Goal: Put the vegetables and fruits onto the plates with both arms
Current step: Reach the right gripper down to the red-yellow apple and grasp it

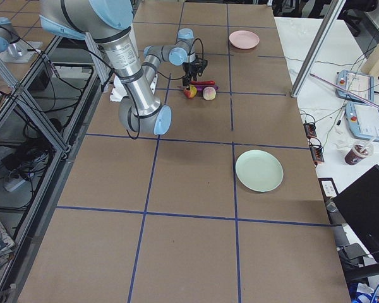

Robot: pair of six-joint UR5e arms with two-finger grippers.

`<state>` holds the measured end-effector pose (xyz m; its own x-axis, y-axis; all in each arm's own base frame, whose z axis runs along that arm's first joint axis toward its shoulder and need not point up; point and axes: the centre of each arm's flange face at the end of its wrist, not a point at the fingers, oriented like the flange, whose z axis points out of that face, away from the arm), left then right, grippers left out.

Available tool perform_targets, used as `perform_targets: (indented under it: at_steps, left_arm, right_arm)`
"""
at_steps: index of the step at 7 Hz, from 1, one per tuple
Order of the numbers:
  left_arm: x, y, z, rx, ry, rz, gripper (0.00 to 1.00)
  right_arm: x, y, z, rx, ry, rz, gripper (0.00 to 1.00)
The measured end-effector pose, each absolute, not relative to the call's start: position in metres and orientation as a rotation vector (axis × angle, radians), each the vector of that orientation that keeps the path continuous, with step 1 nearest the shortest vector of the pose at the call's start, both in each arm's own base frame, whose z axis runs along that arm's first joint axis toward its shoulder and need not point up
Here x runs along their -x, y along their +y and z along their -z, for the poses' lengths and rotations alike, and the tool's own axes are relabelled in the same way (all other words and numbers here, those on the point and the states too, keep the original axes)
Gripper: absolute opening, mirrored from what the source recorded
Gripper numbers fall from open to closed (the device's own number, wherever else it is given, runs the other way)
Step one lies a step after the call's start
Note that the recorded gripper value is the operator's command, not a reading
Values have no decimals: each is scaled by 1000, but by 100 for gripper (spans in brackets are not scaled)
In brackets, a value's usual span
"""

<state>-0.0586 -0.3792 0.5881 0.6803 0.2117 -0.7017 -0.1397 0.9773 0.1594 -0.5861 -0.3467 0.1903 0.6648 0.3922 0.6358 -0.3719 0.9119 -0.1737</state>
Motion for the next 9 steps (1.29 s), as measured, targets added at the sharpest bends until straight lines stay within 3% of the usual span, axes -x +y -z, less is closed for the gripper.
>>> perform_targets:
  at_steps: [3, 4, 6, 7, 9]
  left_arm:
    - [58, -377, -589, -101, 799, -201, 100]
    - [58, -377, -590, -100, 799, -201, 100]
    - [58, -377, -590, -99, 799, -200, 100]
    - [58, -376, -591, -98, 799, -200, 100]
    - [58, -376, -591, -97, 799, -200, 100]
  right_arm:
    - [602, -339, -204, 9, -684, -418, 98]
    - [604, -339, -204, 7, -682, -417, 92]
    - [606, -337, -206, 7, -679, -416, 25]
    - [606, -336, -206, 9, -678, -420, 5]
    - [585, -331, -199, 13, -672, -425, 3]
